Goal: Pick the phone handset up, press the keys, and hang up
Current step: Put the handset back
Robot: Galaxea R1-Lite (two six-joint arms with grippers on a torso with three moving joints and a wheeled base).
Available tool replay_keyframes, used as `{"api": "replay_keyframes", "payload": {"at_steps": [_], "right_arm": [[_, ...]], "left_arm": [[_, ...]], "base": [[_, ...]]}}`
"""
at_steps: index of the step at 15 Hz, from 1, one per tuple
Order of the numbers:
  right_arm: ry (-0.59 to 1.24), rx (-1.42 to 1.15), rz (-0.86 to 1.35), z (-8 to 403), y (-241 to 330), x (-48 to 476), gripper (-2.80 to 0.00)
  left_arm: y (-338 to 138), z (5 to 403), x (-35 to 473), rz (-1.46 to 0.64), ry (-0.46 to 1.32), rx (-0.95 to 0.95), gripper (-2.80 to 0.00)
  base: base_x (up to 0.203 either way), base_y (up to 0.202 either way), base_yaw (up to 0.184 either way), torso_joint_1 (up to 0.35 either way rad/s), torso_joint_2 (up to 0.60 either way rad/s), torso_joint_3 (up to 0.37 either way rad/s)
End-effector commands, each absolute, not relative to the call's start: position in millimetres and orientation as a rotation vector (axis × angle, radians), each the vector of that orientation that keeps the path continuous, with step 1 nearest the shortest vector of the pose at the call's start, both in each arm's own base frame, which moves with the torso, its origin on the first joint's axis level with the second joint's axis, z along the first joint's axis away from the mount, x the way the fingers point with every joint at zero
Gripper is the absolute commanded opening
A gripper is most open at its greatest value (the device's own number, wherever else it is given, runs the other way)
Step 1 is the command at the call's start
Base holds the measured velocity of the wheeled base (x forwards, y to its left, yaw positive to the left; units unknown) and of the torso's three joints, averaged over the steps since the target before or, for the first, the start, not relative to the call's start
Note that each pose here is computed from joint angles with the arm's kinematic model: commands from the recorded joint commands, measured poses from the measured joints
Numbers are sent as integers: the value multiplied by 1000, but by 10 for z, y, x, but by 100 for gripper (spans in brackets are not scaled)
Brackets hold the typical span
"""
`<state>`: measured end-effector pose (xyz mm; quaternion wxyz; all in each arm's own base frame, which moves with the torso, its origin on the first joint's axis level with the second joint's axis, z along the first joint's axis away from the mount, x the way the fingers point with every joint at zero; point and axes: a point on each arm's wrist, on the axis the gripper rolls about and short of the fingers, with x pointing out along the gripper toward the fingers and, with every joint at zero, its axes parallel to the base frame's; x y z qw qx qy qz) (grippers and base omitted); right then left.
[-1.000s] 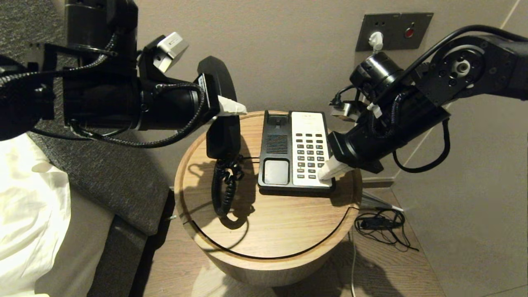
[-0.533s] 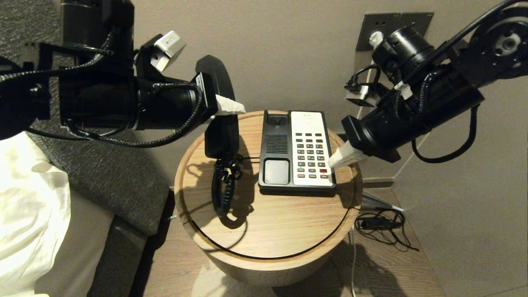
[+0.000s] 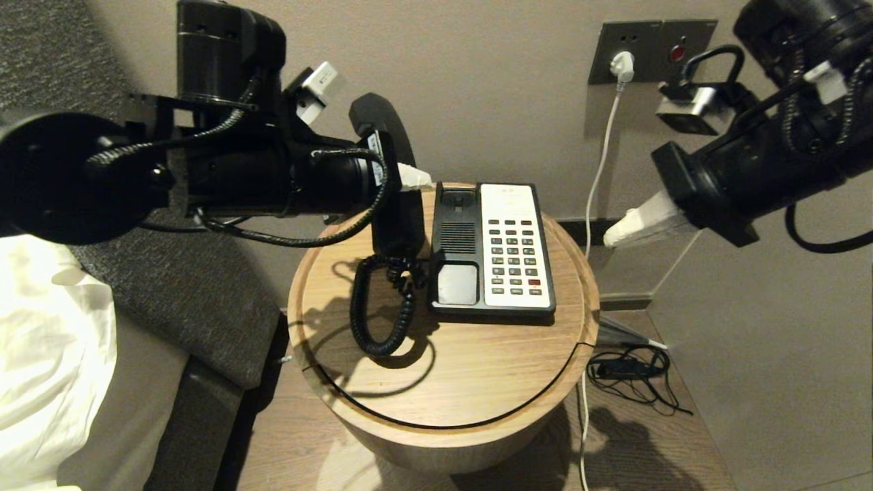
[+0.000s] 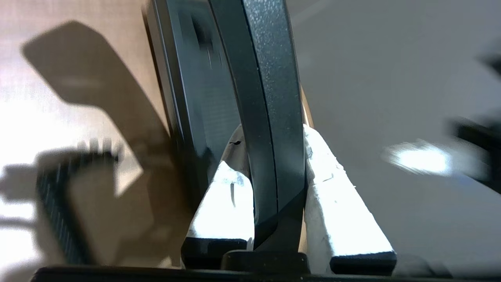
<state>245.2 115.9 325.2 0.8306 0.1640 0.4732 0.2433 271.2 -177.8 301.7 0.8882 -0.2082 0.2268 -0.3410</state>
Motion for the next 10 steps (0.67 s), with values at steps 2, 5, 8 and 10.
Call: {"api": "replay_keyframes", "payload": {"at_steps": [2, 5, 8, 10], "right_arm": [[944, 373, 493, 3476, 914, 2123, -280], [904, 411, 469, 3589, 763, 1886, -280], [915, 423, 456, 3552, 690, 1714, -280], [911, 427, 455, 3557, 662, 1638, -280]], "left_arm": [[-2068, 2793, 2859, -717, 503, -412, -280], [-2216, 2717, 2886, -702, 504, -303, -280], [-2241, 2746, 2823, -704, 512, -258, -280], [-2265, 2729, 2810, -711, 523, -236, -280]], "base": [[0, 0, 0, 0, 0, 0], [0, 0, 0, 0, 0, 0], [0, 0, 0, 0, 0, 0], [0, 0, 0, 0, 0, 0]]}}
